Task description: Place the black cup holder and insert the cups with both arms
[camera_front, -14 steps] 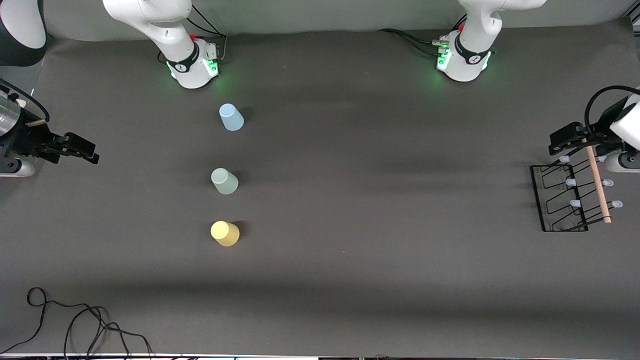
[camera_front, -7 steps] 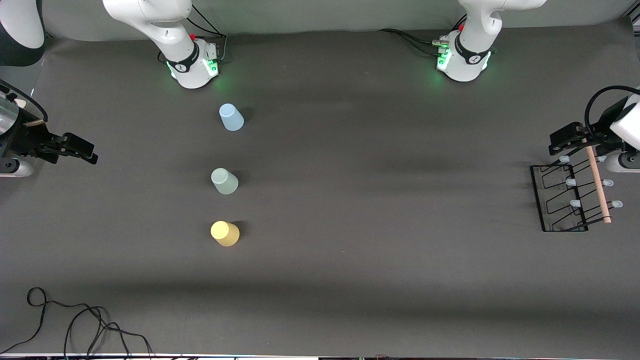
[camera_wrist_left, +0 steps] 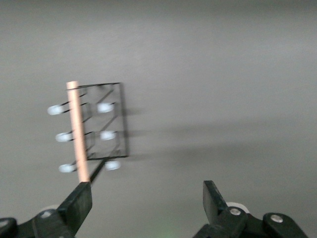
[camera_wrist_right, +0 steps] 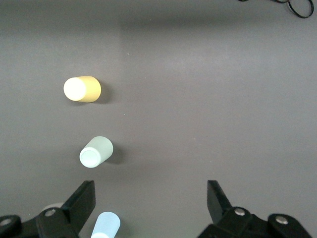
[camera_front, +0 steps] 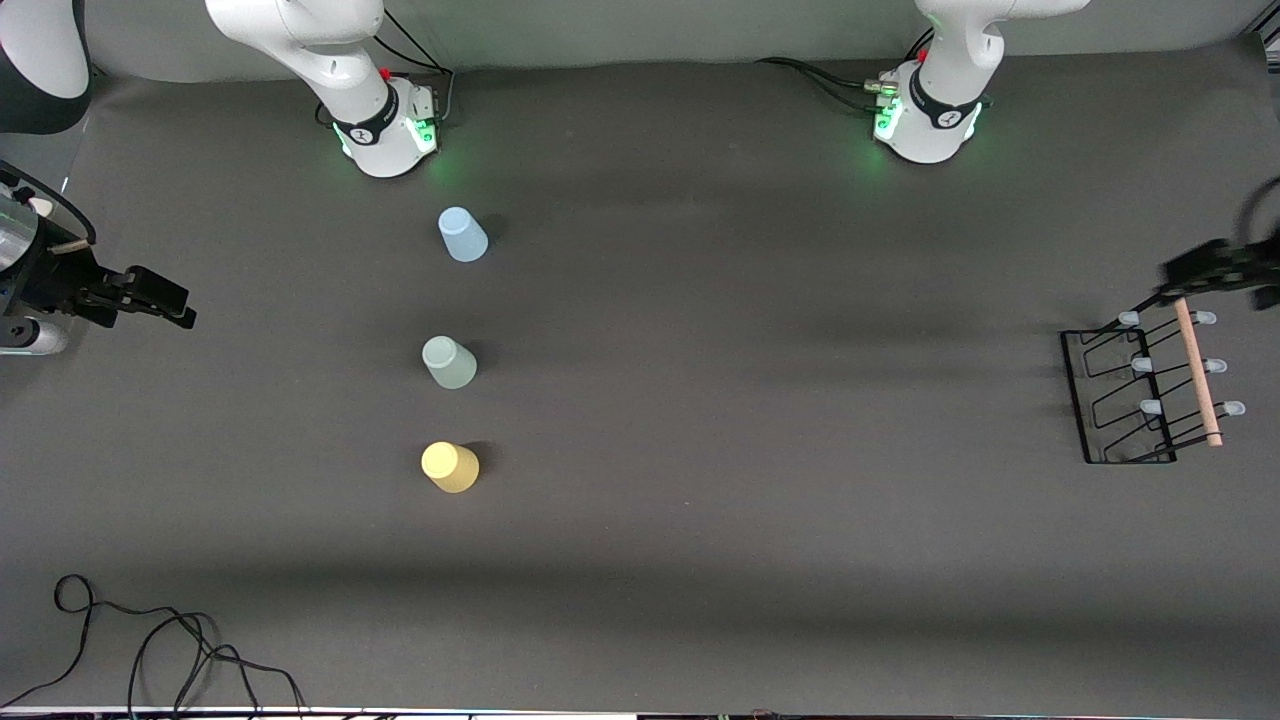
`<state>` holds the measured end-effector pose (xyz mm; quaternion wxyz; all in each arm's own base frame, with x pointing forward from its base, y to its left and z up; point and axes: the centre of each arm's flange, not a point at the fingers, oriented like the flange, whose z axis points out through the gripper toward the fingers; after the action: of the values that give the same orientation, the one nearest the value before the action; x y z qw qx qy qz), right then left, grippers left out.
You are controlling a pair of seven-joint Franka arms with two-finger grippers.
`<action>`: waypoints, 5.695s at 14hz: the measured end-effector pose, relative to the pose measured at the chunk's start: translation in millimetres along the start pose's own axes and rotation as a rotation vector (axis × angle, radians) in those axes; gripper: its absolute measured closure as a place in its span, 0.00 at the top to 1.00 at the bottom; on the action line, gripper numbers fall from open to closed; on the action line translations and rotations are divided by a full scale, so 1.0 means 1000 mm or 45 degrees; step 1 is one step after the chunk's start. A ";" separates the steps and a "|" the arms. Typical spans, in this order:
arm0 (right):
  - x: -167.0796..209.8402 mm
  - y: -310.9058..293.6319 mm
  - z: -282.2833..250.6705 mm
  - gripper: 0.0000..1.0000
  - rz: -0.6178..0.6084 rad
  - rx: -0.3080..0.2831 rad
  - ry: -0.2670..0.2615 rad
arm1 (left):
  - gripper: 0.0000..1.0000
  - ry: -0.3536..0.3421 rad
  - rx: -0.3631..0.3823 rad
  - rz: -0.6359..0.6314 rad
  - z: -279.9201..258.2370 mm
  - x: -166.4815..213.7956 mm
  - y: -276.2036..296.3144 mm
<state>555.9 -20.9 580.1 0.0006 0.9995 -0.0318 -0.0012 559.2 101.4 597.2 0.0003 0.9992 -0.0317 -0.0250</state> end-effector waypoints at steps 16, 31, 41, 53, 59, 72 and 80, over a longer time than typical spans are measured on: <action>0.000 0.000 0.001 1.00 0.000 0.000 -0.003 | 1.00 -0.014 -0.013 0.063 0.120 -0.040 -0.133; -0.003 -0.095 0.061 1.00 0.059 0.000 -0.001 | 0.71 0.015 0.019 0.071 0.253 -0.031 -0.134; -0.021 -0.092 0.059 1.00 0.069 0.006 0.020 | 0.16 0.037 -0.002 0.040 0.223 -0.027 -0.141; -0.019 -0.091 0.063 1.00 0.072 0.004 0.012 | 0.16 0.016 -0.037 -0.002 0.026 0.028 0.062; -0.019 -0.091 0.063 1.00 0.073 0.005 0.013 | 0.16 -0.004 -0.055 -0.113 0.044 0.034 0.268; -0.019 -0.091 0.063 1.00 0.074 0.005 0.012 | 0.16 0.042 -0.106 -0.246 0.170 -0.031 0.604; -0.018 -0.091 0.063 1.00 0.074 0.004 0.012 | 0.16 0.056 -0.073 -0.186 0.229 -0.018 0.642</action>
<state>543.0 70.7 516.6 -0.0010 0.9981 -0.0608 0.0035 489.0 -537.4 370.6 0.0276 0.9987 0.0421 -0.0039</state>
